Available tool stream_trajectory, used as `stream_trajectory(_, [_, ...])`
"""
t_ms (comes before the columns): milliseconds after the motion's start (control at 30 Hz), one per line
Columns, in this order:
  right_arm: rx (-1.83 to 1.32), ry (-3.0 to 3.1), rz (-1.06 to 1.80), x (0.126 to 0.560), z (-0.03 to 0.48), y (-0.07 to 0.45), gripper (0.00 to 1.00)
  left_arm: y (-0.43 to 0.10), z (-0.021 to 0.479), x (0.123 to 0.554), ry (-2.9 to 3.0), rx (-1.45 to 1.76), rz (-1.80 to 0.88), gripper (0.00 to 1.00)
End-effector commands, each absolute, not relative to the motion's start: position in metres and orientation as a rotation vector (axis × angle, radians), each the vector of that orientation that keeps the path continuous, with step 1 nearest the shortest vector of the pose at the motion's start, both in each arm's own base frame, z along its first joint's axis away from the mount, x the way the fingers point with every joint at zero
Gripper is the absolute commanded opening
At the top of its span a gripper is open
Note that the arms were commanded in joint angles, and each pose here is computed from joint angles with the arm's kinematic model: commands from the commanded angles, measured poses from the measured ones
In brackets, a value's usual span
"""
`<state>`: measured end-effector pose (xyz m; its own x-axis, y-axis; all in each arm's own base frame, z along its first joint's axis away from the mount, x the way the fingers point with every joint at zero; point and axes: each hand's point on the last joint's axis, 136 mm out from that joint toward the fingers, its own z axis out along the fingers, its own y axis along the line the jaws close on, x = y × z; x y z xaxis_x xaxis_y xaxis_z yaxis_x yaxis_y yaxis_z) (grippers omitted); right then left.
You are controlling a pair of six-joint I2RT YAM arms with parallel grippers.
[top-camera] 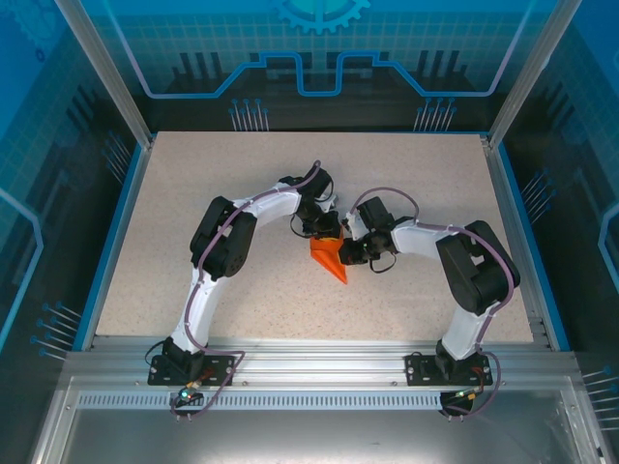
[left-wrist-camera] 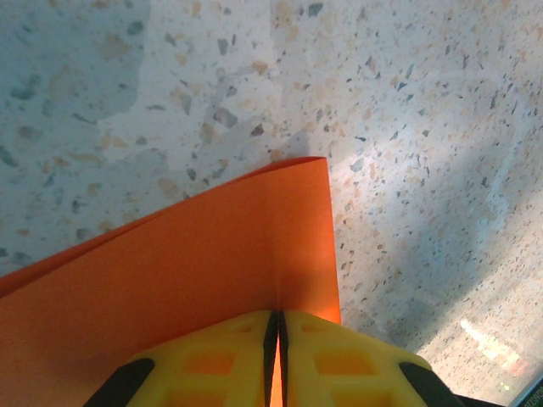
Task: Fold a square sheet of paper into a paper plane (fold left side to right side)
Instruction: Third fold the triangle at the center of the table.
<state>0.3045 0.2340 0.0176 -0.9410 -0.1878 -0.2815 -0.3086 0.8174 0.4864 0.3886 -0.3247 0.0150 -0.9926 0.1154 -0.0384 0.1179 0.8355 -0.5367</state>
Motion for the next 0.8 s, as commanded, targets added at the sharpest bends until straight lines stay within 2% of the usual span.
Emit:
stream_trajectory(0, [-0.370, 2.802, 0.807, 0.308, 0.014, 0.231, 0.00, -0.322, -0.009, 0.370, 3.100, 0.211, -0.789, 0.15])
stream_trajectory(467, [-0.340, 2.905, 0.777, 0.294, -0.006, 0.224, 0.00, -0.323, 0.003, 0.373, 3.074, 0.217, -0.799, 0.17])
stream_trajectory(767, [-0.341, 2.945, 0.741, 0.287, -0.014, 0.217, 0.00, -0.310, 0.067, 0.403, 2.949, 0.159, -0.865, 0.28])
